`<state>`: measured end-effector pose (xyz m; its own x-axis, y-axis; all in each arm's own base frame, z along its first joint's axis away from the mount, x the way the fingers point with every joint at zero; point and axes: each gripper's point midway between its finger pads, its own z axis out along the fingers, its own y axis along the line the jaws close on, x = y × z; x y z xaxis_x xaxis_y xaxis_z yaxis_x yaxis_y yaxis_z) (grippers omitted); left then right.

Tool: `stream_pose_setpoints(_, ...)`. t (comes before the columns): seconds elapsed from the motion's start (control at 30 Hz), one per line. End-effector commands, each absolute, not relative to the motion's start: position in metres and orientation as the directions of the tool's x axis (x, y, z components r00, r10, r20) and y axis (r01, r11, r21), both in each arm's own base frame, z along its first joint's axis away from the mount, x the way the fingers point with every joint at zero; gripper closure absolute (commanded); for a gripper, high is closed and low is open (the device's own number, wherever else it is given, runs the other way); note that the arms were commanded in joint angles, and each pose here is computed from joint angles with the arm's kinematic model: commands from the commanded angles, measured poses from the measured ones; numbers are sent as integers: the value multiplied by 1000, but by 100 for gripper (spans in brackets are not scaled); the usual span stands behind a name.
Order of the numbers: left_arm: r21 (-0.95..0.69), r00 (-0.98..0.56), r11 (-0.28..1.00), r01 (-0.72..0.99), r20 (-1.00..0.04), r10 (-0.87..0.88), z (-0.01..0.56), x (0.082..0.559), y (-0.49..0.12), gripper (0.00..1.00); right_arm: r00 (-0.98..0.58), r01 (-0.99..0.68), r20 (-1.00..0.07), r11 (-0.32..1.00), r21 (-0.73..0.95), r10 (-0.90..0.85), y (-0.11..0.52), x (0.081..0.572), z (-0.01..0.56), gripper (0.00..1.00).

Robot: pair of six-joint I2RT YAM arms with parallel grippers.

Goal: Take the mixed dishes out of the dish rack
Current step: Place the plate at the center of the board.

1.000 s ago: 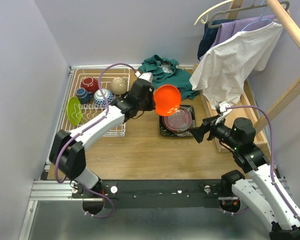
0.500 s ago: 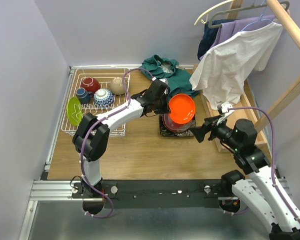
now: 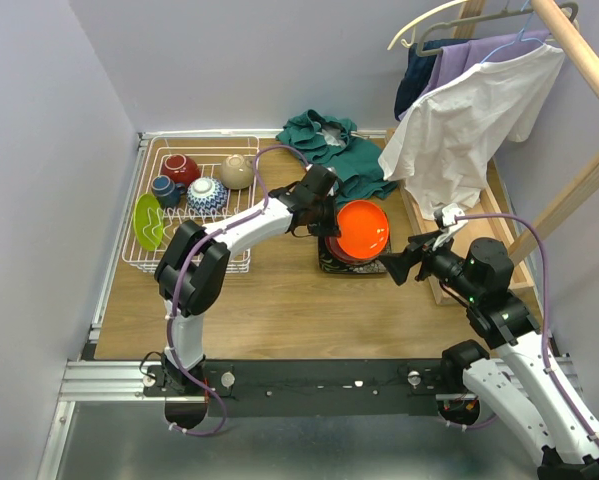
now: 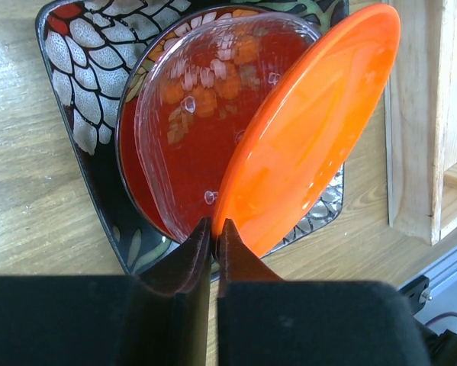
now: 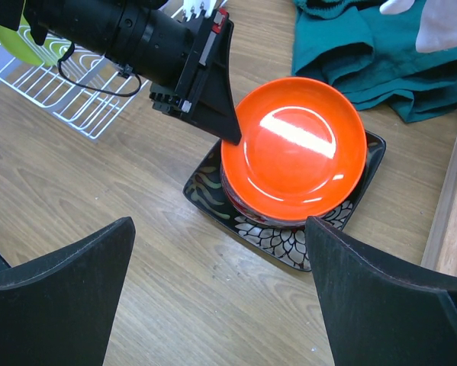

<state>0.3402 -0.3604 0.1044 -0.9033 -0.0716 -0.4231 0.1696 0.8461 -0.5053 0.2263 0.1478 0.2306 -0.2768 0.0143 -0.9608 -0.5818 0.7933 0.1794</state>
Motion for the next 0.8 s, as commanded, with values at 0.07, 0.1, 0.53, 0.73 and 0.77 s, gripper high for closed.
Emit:
stream_pose_setpoints(0.07,-487,-917,856,172,-396,-41,99,334,-361,77,-268,-572,-963,803,165,7,146,228,227,0)
stream_pose_setpoints(0.1,-478,-915,862,169,-402,-43,98,336,-359,76,-268,-572,-963,803,166,8,146,228,228,0)
stream_pose_setpoints(0.53,-411,-890,891,192,-455,-18,122,335,-341,41,-266,-569,-964,806,163,8,145,228,228,0)
stream_pose_setpoints(0.73,-316,-832,926,205,-555,-6,155,343,-314,25,-266,-570,-964,805,164,8,145,229,228,0)
stream_pose_setpoints(0.77,-298,-819,933,204,-573,-4,161,345,-308,22,-267,-573,-964,803,163,6,146,228,228,0)
